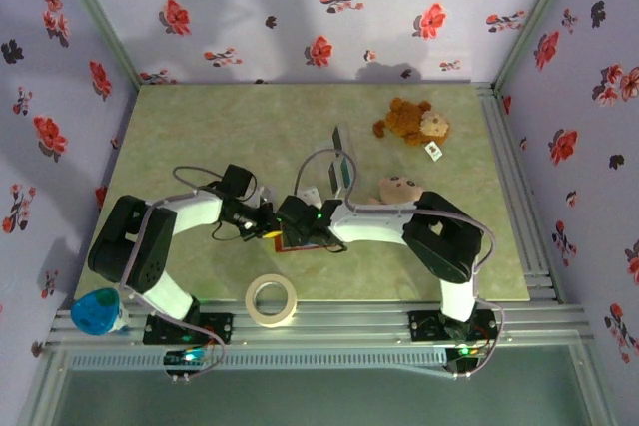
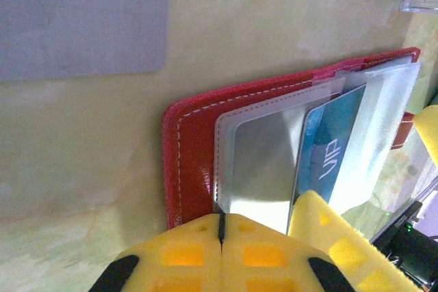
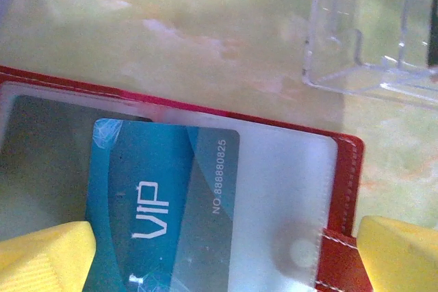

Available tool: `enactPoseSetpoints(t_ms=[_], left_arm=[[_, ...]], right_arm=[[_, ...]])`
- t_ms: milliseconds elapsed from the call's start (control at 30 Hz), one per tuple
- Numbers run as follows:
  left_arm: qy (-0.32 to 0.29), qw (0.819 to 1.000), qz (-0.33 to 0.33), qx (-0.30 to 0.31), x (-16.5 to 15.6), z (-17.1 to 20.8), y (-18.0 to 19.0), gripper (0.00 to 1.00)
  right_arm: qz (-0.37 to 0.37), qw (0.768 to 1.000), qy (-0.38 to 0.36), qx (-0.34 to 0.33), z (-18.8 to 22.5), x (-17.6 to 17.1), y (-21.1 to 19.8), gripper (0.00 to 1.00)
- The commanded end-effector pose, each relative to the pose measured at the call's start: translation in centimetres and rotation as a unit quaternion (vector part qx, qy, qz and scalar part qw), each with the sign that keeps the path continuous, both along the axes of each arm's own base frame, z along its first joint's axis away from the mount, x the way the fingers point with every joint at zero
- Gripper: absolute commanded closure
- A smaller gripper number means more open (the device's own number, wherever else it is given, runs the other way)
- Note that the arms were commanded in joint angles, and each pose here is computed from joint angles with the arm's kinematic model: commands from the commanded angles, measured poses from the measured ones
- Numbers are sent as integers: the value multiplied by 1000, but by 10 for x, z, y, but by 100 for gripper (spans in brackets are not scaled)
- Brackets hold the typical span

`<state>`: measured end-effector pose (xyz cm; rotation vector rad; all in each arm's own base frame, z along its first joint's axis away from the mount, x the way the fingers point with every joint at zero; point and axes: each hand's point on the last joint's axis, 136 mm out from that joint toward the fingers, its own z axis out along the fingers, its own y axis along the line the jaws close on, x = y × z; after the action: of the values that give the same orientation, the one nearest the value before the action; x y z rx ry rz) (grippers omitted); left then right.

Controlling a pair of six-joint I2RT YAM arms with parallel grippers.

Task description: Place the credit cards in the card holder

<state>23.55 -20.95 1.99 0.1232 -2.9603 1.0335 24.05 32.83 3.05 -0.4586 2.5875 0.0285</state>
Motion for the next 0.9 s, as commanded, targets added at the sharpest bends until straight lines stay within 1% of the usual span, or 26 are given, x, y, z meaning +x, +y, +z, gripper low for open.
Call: enactPoseSetpoints(t_ms=[0,267,600,667,767,867], left_arm=[[40,998,-3,54,-23,-19,23,100],[39,998,0,52,-24,-16,23,100],[41,998,-5,52,-26,-16,23,100],[46,997,-8,53,-28,-16,23,100],[45,998,-8,49,-29,-14,23,100],[44,998,-10,49,-28,-13,22,100]], right_arm=[[-23,998,-10,-50,-3,-5,-34,1],[-44,997,-23,-63,2,-2,-49,1],[-64,997,-11,-53,0,3,-54,1],[-67,997,5,-42,-2,1,-53,1],[-63,998,19,-12,6,-4,-45,1],[-66,998,15,3,18,-3,-44,1]])
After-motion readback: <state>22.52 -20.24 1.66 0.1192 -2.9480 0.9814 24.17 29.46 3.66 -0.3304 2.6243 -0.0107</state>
